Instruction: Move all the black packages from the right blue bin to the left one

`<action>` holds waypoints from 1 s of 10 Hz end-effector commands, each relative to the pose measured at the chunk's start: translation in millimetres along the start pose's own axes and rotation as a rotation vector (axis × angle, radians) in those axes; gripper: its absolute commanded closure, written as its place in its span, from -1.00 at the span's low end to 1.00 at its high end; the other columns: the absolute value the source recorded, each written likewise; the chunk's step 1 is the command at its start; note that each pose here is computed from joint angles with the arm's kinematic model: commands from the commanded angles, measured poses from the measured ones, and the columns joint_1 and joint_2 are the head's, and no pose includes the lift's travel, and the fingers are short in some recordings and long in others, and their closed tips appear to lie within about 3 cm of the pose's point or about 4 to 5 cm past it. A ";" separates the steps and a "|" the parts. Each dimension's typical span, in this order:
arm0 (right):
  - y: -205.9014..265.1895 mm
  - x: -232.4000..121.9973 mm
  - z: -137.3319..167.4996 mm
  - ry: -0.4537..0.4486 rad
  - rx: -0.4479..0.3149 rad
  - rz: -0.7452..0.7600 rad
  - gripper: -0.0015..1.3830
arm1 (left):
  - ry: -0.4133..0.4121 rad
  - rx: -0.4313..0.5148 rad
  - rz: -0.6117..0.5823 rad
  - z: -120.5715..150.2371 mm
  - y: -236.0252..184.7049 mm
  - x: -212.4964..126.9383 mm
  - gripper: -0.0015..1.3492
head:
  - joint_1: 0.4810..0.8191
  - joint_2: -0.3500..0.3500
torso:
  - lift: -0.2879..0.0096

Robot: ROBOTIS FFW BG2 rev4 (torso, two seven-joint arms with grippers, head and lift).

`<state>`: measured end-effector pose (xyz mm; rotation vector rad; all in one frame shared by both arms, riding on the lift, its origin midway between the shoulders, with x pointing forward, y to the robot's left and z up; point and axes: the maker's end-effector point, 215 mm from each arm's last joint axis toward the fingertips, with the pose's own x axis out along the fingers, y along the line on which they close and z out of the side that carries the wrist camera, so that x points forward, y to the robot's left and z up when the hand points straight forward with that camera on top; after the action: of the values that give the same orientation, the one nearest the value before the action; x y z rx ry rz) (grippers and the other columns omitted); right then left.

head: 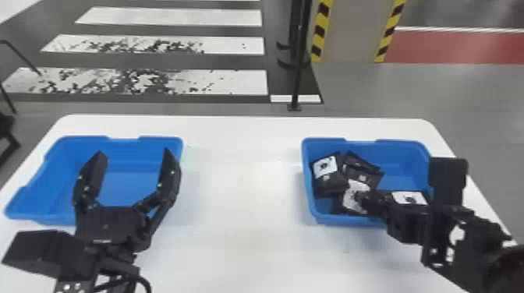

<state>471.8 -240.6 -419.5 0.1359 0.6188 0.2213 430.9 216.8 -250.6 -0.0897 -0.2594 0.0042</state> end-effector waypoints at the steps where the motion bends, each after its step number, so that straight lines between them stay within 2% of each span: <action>1: -2.8 -6.8 12.2 -0.046 0.000 -0.014 0.59 | -0.003 -0.001 -0.001 -0.2 -0.5 0.3 -0.84 | 0.27 -0.08 | -0.27; 3: 7.0 -19.2 31.2 -0.126 0.006 -0.010 0.63 | -0.010 -0.005 0.001 0.8 0.2 -0.3 -0.84 | 0.27 -0.11 | -0.27; 4: 13.1 -22.1 33.2 -0.133 0.017 0.002 0.42 | -0.010 -0.004 0.000 0.8 0.2 -0.3 -0.84 | 0.27 -0.11 | -0.27; 5: 12.7 -24.8 32.6 -0.134 0.018 -0.009 -0.08 | -0.010 -0.004 0.000 0.2 0.4 -0.5 -0.84 | 0.27 -0.08 | -0.27; 6: 9.7 -23.8 29.7 -0.127 0.017 -0.018 -0.69 | -0.012 -0.007 0.001 0.9 0.6 -0.5 -0.84 | 0.27 -0.07 | -0.27; 7: 5.8 -20.3 25.5 -0.111 0.018 -0.025 -0.90 | -0.010 -0.007 0.002 0.2 0.6 -0.5 -0.84 | 0.27 -0.08 | -0.27; 8: 1.4 -15.1 20.8 -0.093 0.020 -0.032 -0.81 | -0.009 -0.007 0.000 -0.5 -0.2 -0.9 -0.84 | 0.27 -0.08 | -0.27; 10: 9.3 -2.7 16.4 -0.072 0.020 -0.010 -0.80 | -0.012 -0.008 0.000 0.2 -0.2 -0.9 -0.84 | 0.27 -0.09 | -0.27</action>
<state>475.9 -236.1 -401.0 0.1581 0.5458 0.1938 430.0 216.7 -250.7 -0.0974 -0.2709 0.0033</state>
